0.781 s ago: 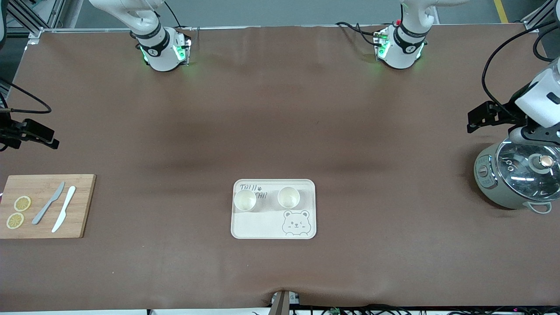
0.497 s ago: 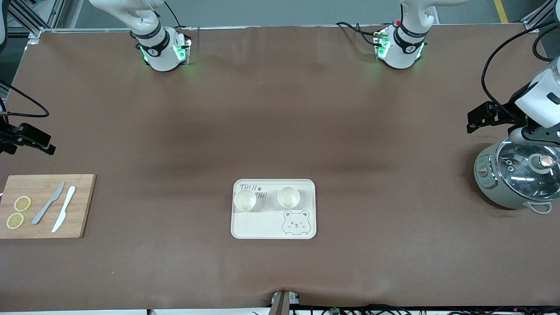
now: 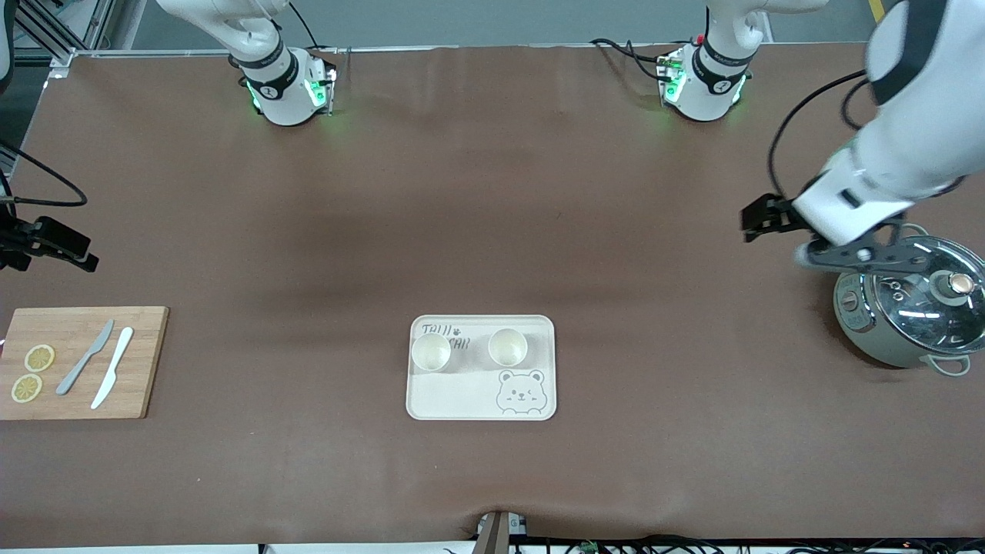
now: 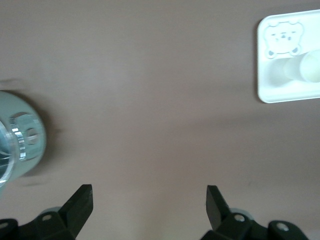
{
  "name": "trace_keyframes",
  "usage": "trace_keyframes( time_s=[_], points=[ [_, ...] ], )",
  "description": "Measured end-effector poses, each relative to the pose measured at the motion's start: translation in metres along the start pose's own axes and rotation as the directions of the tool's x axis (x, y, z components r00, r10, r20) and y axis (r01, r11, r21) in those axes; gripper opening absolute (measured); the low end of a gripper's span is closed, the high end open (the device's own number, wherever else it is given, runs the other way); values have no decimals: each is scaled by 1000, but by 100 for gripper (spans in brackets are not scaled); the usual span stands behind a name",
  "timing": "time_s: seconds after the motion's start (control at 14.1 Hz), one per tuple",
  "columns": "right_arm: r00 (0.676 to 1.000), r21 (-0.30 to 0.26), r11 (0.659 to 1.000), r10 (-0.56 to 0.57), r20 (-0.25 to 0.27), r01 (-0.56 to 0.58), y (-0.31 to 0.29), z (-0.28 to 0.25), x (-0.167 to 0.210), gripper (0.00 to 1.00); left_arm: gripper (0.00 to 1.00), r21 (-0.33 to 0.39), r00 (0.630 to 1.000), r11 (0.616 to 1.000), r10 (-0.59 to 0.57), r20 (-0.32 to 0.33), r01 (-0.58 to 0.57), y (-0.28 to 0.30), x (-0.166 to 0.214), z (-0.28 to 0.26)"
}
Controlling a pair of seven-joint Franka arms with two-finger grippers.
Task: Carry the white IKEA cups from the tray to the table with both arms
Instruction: 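Reach both grippers down toward the two white cups on the tray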
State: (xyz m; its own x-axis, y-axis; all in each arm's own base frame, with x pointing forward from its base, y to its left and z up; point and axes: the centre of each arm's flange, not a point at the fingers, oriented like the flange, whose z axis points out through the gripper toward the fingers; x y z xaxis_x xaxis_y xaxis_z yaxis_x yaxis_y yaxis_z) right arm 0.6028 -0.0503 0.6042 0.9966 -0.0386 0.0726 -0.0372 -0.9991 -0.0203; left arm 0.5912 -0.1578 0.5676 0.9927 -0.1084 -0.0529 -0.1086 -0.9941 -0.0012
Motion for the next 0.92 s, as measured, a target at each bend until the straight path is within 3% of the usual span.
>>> trace_keyframes(
  time_s=[0.36, 0.5, 0.71, 0.92],
  points=[
    [999, 6, 1000, -29, 34, 29, -17, 9, -2, 100, 100, -47, 992, 995, -92, -84, 88, 77, 56, 48],
    [998, 16, 999, -41, 47, 40, -42, 17, -1, 100, 100, -57, 992, 994, -96, -86, 91, 111, 71, 85],
    [997, 101, 995, -18, 78, 10, -78, 46, 7, 100, 100, -62, 991, 993, -103, -86, 98, 168, 88, 143],
    [996, 122, 992, 13, 86, -24, -114, 88, 24, 100, 100, -62, 989, 995, -89, -116, 82, 214, 96, 178]
  ],
)
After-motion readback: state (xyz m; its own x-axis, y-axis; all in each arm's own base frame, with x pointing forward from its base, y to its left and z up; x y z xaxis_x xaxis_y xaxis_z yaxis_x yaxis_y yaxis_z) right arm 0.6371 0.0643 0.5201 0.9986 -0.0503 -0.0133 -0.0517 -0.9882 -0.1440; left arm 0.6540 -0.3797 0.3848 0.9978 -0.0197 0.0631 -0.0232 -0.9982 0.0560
